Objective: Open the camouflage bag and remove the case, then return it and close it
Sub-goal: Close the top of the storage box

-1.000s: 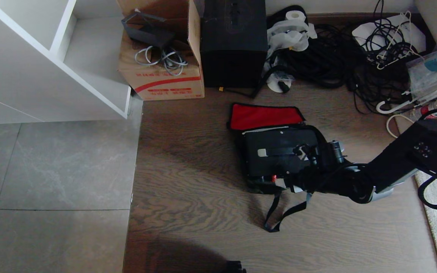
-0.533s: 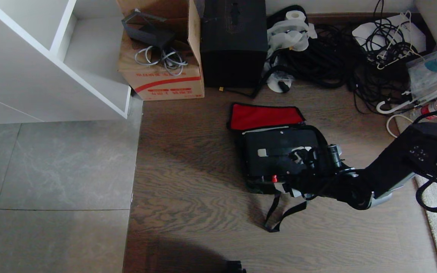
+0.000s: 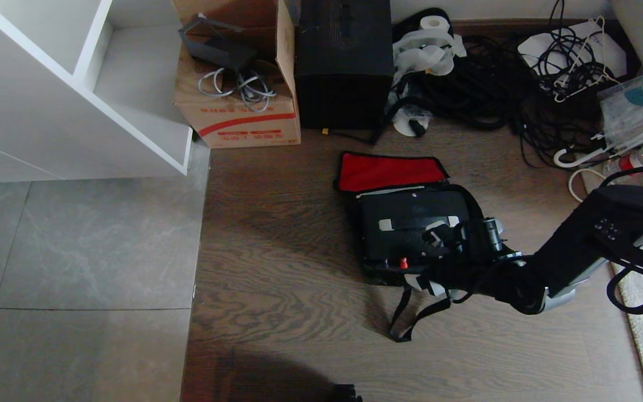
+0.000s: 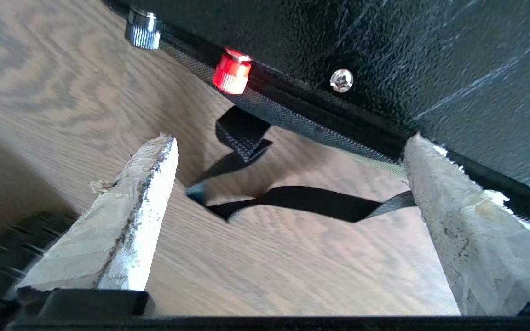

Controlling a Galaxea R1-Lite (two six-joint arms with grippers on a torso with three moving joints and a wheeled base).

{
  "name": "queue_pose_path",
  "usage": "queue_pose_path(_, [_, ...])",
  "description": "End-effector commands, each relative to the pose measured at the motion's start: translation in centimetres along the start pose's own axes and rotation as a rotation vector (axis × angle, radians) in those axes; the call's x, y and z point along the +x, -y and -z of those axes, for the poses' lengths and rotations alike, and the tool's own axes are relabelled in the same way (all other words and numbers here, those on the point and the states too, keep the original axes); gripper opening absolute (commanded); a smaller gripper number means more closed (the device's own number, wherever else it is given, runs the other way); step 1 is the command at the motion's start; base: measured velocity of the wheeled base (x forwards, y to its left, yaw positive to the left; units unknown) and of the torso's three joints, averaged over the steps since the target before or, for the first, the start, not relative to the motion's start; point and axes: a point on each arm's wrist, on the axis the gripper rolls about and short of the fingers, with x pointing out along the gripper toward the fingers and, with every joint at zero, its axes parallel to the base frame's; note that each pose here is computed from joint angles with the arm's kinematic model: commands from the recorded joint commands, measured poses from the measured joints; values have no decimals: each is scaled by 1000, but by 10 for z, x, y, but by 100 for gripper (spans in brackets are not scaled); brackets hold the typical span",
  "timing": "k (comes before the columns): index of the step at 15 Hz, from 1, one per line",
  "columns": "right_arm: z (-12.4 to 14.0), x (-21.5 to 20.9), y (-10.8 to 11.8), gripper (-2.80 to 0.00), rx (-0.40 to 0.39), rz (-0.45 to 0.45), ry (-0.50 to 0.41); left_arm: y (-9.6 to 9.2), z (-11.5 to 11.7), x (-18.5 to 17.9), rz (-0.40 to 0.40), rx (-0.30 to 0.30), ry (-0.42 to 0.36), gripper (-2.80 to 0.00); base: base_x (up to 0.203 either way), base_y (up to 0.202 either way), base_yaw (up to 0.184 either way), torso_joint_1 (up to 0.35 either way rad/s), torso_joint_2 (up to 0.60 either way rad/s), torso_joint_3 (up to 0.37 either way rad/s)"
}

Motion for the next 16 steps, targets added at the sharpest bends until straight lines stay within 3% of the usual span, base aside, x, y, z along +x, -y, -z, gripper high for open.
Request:
queue_pose_path(1, [7, -1, 0, 0, -42, -1, -22, 0, 3, 1, -1, 0, -10, -280, 0, 0, 0, 0, 0, 0])
queue_pose_path(9, [10, 10, 3, 0, -140, 43, 70, 0, 3, 1, 0, 0, -10, -280, 0, 0, 0, 0, 0, 0])
queue_pose_path(11, [17, 7, 3, 0, -162, 39, 40, 0, 3, 1, -1, 0, -10, -280, 0, 0, 0, 0, 0, 0])
queue_pose_path(16, [25, -10, 20, 0, -117, 45, -54, 0, 3, 1, 0, 0, -10, -280, 0, 0, 0, 0, 0, 0])
